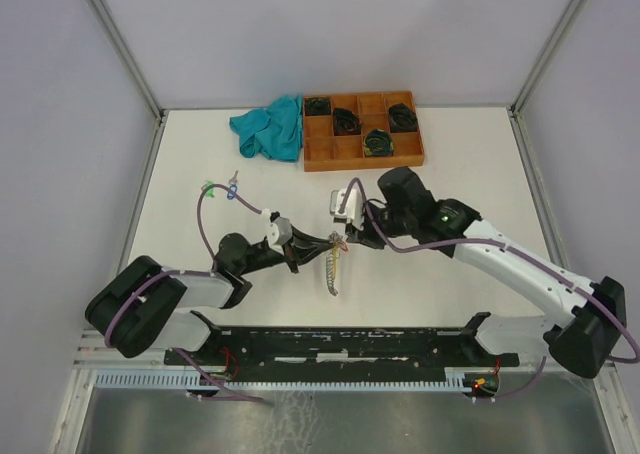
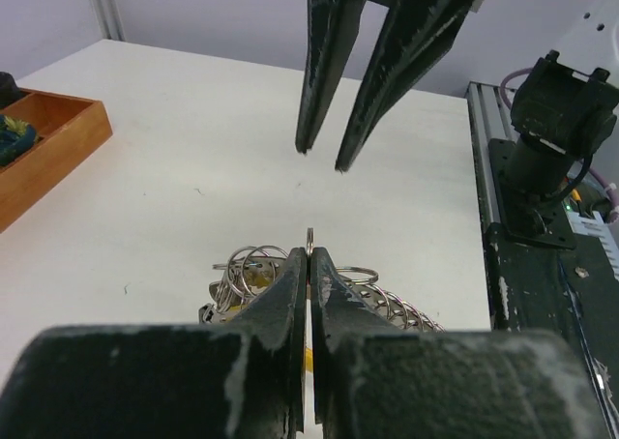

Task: Put the keys on the keyring

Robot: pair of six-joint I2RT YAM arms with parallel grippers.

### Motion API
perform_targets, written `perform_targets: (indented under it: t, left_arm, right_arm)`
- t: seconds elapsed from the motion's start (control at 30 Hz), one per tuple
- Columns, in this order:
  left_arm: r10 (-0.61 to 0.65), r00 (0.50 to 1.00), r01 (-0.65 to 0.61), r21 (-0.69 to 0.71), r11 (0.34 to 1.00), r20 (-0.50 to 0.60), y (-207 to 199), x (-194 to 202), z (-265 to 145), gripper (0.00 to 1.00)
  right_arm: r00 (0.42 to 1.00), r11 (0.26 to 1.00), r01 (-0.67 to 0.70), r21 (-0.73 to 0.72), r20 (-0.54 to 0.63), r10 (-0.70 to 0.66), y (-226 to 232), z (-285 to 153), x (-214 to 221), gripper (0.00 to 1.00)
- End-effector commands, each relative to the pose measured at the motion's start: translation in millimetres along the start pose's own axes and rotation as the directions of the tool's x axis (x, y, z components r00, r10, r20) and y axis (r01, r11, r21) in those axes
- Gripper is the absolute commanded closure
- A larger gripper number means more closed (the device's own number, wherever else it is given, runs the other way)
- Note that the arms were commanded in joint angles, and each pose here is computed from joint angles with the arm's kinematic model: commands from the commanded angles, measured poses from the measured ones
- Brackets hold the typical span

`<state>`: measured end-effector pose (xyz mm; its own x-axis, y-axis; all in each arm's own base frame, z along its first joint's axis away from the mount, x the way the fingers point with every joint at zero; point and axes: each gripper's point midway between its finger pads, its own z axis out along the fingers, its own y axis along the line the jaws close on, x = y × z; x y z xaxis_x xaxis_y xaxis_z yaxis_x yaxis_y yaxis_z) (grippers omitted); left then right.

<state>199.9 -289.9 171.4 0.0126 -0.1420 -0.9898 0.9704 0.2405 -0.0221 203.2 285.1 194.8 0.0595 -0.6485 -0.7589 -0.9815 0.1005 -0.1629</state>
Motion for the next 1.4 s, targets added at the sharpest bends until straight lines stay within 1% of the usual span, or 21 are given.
perform_targets:
  t: [0.0,0.07,0.17,0.3,0.4,0.67,1.1,1.37]
  left_arm:
    - [0.079,0.974,-0.070,-0.050,0.996,0.211,3.4,-57.3,-2.7,0.97]
    - [0.082,0.967,-0.072,-0.050,0.996,0.242,1.5,-65.0,-3.9,0.97]
    - [0.092,0.959,-0.082,-0.051,0.995,0.267,1.1,-73.7,-4.3,0.97]
    - [0.103,0.951,-0.095,-0.039,0.995,0.290,-2.2,-82.0,-4.1,0.97]
    - [0.112,0.945,-0.105,-0.040,0.994,0.306,-2.7,-87.1,-4.7,0.97]
    - [0.114,0.944,-0.119,-0.004,0.993,0.310,-9.0,-89.5,-3.3,0.97]
    - [0.125,0.939,-0.140,0.023,0.990,0.321,-16.0,-94.6,-4.8,0.97]
    - [0.119,0.941,-0.148,0.069,0.987,0.318,-22.7,-95.9,-2.8,0.97]
  right_arm:
    - [0.956,0.998,-0.042,0.048,0.292,0.026,-18.0,-19.3,-39.8,0.72]
    - [0.936,0.998,-0.055,0.044,0.350,0.036,-18.7,-20.5,-41.6,0.72]
    - [0.927,0.998,-0.064,0.017,0.372,0.053,-14.6,-14.5,-39.5,0.72]
    - [0.909,0.993,-0.092,0.068,0.414,0.055,-23.1,-10.5,-36.8,0.72]
    - [0.886,0.996,-0.066,0.067,0.463,0.028,-20.1,-12.4,-42.5,0.71]
    - [0.856,1.000,-0.026,0.006,0.517,0.020,-11.8,-8.1,-47.8,0.71]
    - [0.858,0.997,0.002,-0.073,0.512,0.036,-2.2,-1.4,-47.7,0.71]
    - [0.854,0.994,0.023,-0.105,0.519,0.035,1.1,-0.8,-51.5,0.76]
